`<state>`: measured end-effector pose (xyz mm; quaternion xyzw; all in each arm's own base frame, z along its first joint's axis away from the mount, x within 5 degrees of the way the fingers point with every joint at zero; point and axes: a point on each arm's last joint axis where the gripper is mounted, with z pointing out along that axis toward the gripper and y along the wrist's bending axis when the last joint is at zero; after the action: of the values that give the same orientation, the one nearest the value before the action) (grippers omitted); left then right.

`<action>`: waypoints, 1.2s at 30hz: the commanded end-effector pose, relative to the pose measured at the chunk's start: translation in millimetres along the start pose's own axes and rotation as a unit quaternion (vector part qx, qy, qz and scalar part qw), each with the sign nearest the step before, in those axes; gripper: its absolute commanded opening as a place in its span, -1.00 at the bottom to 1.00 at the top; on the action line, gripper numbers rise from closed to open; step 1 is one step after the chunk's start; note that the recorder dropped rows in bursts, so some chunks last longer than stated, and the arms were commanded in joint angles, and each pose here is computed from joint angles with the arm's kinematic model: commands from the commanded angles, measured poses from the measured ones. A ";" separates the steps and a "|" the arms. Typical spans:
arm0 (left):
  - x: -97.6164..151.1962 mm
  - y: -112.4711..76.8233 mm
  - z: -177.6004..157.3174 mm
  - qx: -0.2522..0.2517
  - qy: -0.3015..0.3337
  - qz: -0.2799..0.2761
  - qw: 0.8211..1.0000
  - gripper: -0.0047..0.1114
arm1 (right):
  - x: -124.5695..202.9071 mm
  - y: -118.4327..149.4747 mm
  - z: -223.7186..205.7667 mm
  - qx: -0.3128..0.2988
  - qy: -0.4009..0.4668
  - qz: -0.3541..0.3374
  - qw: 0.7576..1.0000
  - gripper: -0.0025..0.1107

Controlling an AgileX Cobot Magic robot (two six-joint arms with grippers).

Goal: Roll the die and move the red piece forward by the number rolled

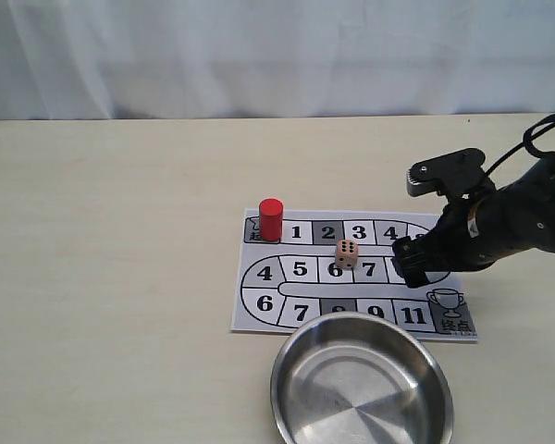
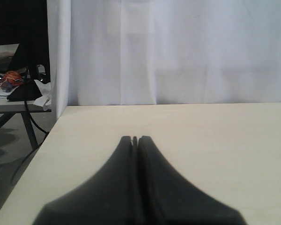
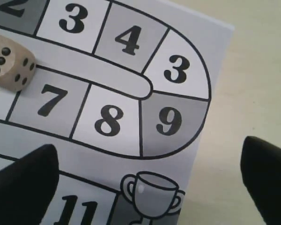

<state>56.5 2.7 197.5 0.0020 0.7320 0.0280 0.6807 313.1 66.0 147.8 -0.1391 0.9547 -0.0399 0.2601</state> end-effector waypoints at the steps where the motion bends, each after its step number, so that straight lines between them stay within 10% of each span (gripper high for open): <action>1: -2.8 0.0 -0.4 0.000 -0.009 -0.002 1.000 -0.92 | -2.3 1.4 -0.9 -0.005 -0.004 0.013 1.000 0.79; 7: -2.8 0.0 -0.4 0.000 -0.009 -0.002 1.000 -0.92 | 1.1 1.1 -3.7 -0.006 0.053 0.099 0.994 0.63; 16: -2.6 0.0 -0.4 0.000 -0.008 -0.002 1.000 -0.92 | -33.6 11.6 -20.0 -0.086 0.053 0.091 0.991 -0.22; 36: -2.6 0.0 -0.4 0.000 -0.008 -0.002 1.000 -0.92 | -27.8 38.2 23.2 -0.177 0.062 0.063 0.980 -0.22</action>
<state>56.5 2.7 197.5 0.0020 0.7320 0.0280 0.6807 337.1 106.1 135.8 -0.1117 0.9703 0.1391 0.1631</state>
